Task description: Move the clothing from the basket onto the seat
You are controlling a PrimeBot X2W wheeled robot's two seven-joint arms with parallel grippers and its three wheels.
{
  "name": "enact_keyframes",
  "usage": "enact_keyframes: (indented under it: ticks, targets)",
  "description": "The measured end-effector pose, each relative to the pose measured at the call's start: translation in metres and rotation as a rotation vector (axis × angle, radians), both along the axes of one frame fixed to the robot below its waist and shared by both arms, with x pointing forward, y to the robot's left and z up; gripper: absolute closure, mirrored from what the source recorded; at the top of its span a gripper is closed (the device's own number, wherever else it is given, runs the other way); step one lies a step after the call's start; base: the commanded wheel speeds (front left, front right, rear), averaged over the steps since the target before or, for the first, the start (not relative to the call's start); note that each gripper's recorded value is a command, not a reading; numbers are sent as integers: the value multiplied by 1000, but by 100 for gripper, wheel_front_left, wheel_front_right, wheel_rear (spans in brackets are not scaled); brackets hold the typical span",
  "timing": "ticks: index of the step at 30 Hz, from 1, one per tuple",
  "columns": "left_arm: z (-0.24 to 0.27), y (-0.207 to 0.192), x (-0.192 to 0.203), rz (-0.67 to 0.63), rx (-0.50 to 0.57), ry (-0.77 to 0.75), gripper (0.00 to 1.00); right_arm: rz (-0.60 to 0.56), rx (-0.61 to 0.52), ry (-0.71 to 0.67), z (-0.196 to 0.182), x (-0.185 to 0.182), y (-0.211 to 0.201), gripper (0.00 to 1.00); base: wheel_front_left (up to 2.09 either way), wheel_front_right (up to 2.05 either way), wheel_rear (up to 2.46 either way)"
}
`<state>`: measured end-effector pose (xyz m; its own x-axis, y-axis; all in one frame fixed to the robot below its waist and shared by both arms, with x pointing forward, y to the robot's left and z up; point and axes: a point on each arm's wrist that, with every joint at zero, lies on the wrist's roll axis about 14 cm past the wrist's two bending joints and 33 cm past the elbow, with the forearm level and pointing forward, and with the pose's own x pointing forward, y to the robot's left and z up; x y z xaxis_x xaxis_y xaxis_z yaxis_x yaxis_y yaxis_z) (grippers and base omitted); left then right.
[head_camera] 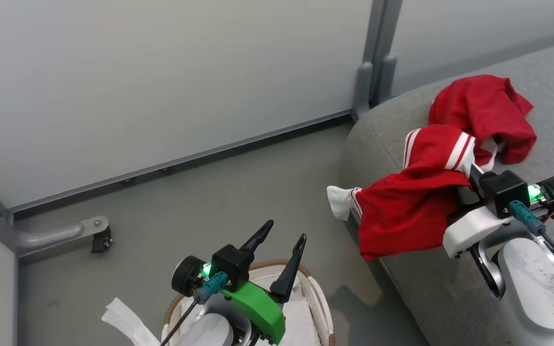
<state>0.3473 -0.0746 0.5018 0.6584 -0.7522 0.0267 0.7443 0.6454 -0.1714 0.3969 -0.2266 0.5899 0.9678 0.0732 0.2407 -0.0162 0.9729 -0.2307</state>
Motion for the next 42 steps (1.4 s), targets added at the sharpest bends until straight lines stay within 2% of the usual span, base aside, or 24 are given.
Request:
enact_keyframes:
  ticks: [7,12,16,22,23,24,25,29,32,36,39,40,42]
  targets:
    - [-9,-33,2,-106,2,18,0,-129,10,30,-11,-9,-45,100,0,0,0]
    - [-17,-44,7,-141,2,30,0,-183,-29,37,-9,0,-66,100,0,0,0]
    - [-24,-47,12,-154,1,45,0,-216,-113,-16,21,17,-86,100,0,0,0]
    - [-37,-43,27,-139,8,60,0,-331,-265,-154,97,40,-139,100,0,0,0]
    - [-39,-42,29,-134,7,64,0,-355,-302,-171,109,42,-147,100,0,0,0]
    - [-43,-40,31,-130,12,68,0,-391,-386,-186,126,44,-159,100,0,0,0]
    - [-46,-38,34,-124,15,72,0,-421,-412,-213,141,45,-168,100,0,0,0]
    - [-51,-31,51,-98,27,60,0,-497,-453,-247,167,57,-194,100,0,0,0]
    - [-56,-25,66,-74,33,49,0,-536,-503,-197,159,71,-211,100,0,0,0]
    - [-66,-17,80,-51,35,54,0,-552,-449,-115,120,94,-225,100,0,0,0]
    - [-79,-13,89,-40,47,62,0,-559,-386,-7,68,110,-233,100,0,0,0]
    - [-90,-11,92,-38,56,77,0,-559,-338,76,27,120,-234,100,0,0,0]
    - [-101,-8,96,-35,65,92,0,-551,-303,156,-12,125,-230,100,0,0,0]
